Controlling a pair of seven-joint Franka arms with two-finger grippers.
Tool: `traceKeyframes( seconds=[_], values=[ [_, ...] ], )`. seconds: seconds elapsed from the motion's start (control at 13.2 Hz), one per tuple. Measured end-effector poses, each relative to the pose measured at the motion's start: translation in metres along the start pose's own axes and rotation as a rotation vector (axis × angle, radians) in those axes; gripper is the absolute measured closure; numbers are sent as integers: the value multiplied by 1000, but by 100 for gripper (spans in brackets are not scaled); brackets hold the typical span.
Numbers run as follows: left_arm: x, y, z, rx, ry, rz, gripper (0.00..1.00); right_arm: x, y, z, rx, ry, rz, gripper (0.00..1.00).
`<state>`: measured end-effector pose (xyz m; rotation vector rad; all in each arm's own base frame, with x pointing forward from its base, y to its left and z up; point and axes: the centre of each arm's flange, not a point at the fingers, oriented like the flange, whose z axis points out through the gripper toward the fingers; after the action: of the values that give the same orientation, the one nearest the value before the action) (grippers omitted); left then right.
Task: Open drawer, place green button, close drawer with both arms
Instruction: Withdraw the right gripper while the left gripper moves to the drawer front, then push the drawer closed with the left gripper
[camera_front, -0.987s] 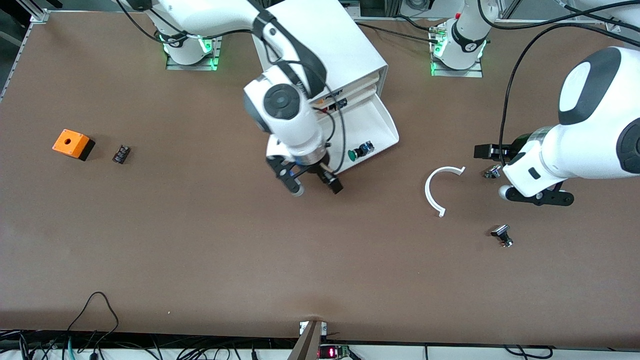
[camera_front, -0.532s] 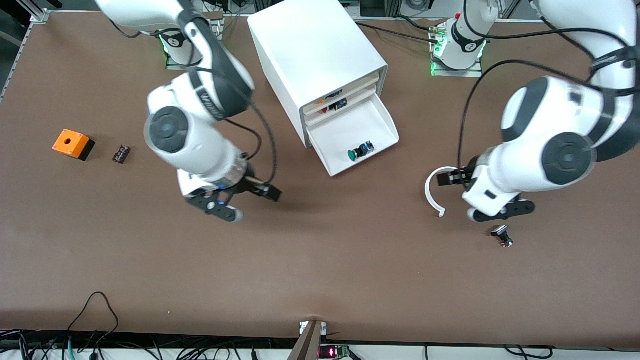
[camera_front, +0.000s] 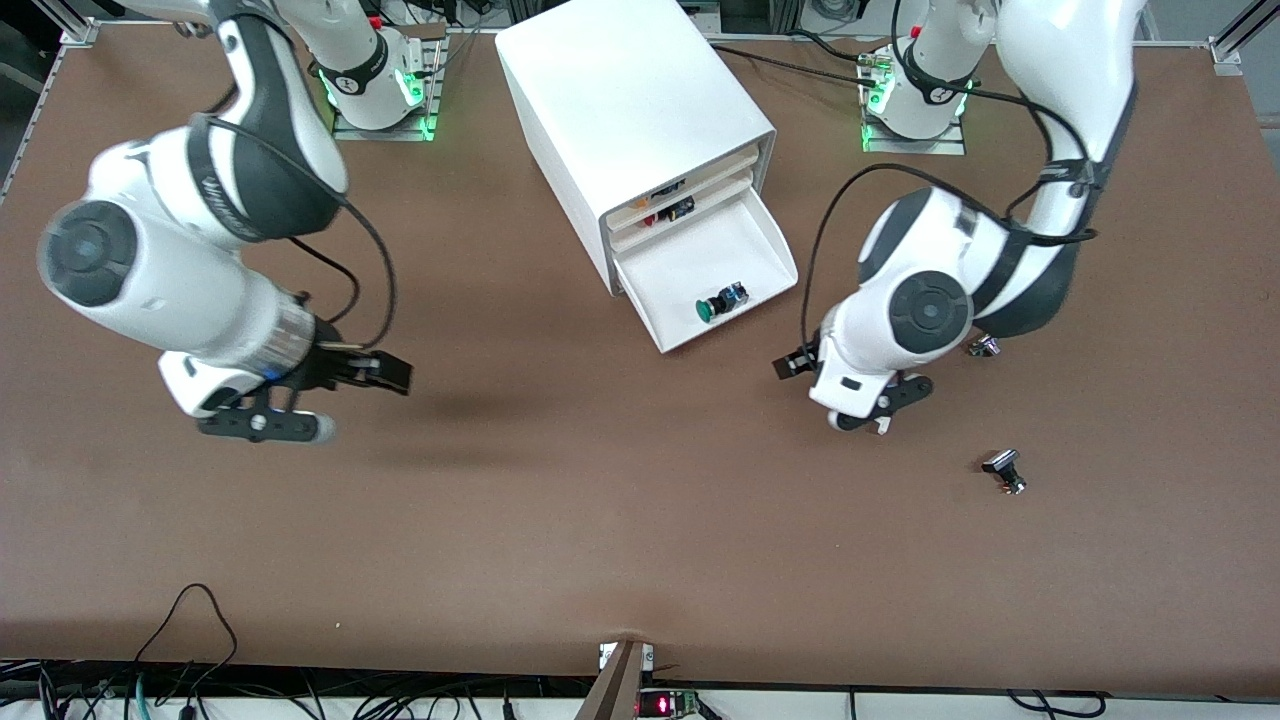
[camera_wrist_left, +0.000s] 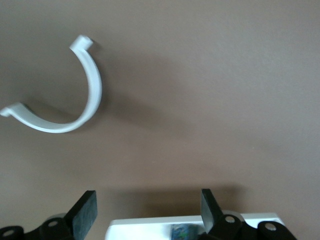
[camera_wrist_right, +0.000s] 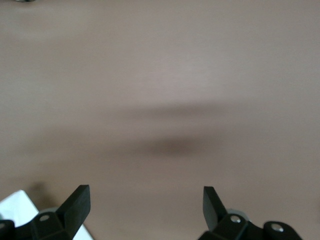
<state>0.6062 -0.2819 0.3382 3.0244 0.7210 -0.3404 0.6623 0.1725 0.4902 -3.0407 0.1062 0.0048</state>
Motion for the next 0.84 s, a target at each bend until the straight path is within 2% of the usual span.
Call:
traceKeyframes(
  seconds=[0.38,0.68,0.84],
  values=[
    [-37,14,78,-97,52,-55,4,-35,65,-47,-29,22,-50,0],
    [-63,13,116,-146,59,-80,2,-60,95,-82,-44,3,-33,0],
    [-75,16,119,-143,50,-71,17,-73,104,-90,-42,-7,-26,0]
  ],
)
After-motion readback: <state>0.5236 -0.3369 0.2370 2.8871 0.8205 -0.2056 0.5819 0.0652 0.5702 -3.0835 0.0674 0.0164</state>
